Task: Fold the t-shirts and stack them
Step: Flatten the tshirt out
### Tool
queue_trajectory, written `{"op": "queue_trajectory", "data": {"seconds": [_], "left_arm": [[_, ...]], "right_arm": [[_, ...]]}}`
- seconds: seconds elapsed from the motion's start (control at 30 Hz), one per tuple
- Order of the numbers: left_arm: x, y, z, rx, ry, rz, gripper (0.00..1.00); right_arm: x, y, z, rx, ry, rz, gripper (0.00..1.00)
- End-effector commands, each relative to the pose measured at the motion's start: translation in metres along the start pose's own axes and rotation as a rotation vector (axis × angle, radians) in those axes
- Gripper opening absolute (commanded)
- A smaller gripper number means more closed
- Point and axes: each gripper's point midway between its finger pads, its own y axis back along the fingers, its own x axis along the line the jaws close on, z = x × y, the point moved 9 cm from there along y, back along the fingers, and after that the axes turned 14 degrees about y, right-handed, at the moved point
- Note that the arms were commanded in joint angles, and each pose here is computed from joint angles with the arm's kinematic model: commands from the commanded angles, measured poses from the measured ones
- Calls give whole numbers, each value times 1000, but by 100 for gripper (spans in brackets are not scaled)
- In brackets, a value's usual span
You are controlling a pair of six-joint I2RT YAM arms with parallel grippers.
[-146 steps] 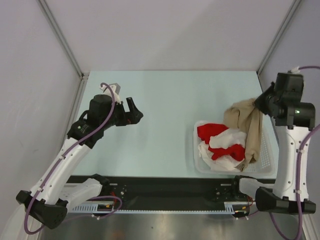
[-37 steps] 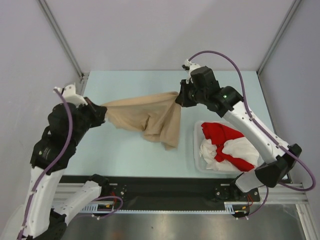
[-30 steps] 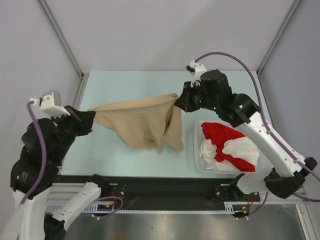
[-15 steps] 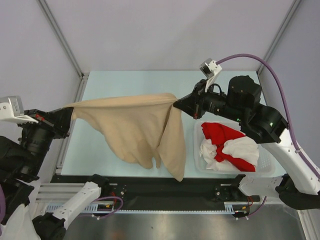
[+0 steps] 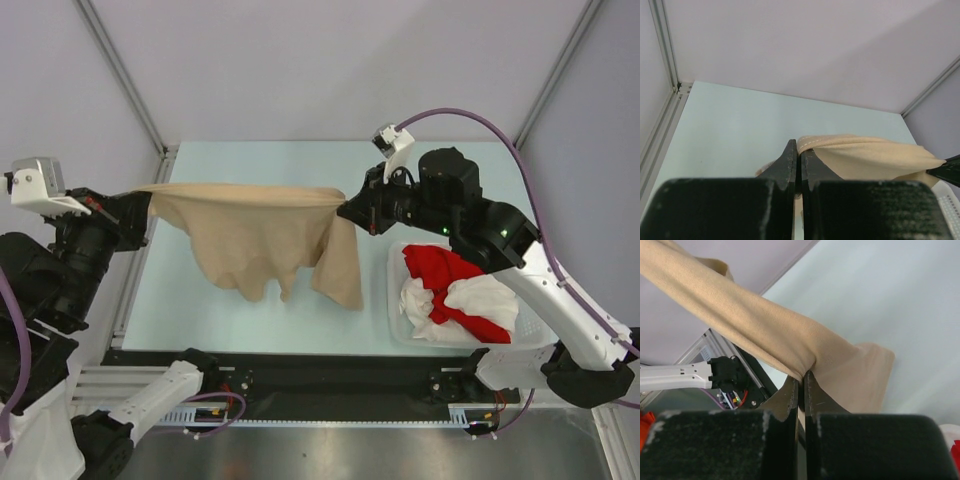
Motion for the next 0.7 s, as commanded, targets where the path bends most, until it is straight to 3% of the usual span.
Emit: {"op": "queue_trajectory", "data": {"seconds": [0.0, 0.23, 0.33, 0.47, 0.6, 0.67], "left_arm": [[8, 23, 33, -238, 25, 73, 0], [29, 66, 33, -245, 14, 165, 0], [33, 65, 21, -193, 34, 185, 0], [35, 23, -13, -49, 71, 264, 0], [47, -46, -68, 171, 30, 495, 0], [49, -71, -82, 245, 20, 524, 1]], "right_arm": [[-17, 18, -9, 28, 0, -142, 0], [15, 48, -23, 92, -21, 183, 0], [20, 27, -34, 198, -110, 270, 0], [4, -17, -50, 334, -194, 267, 4], [-60, -101, -82, 443, -340, 103, 13], [-90, -126, -86, 438, -415, 49, 15]]}}
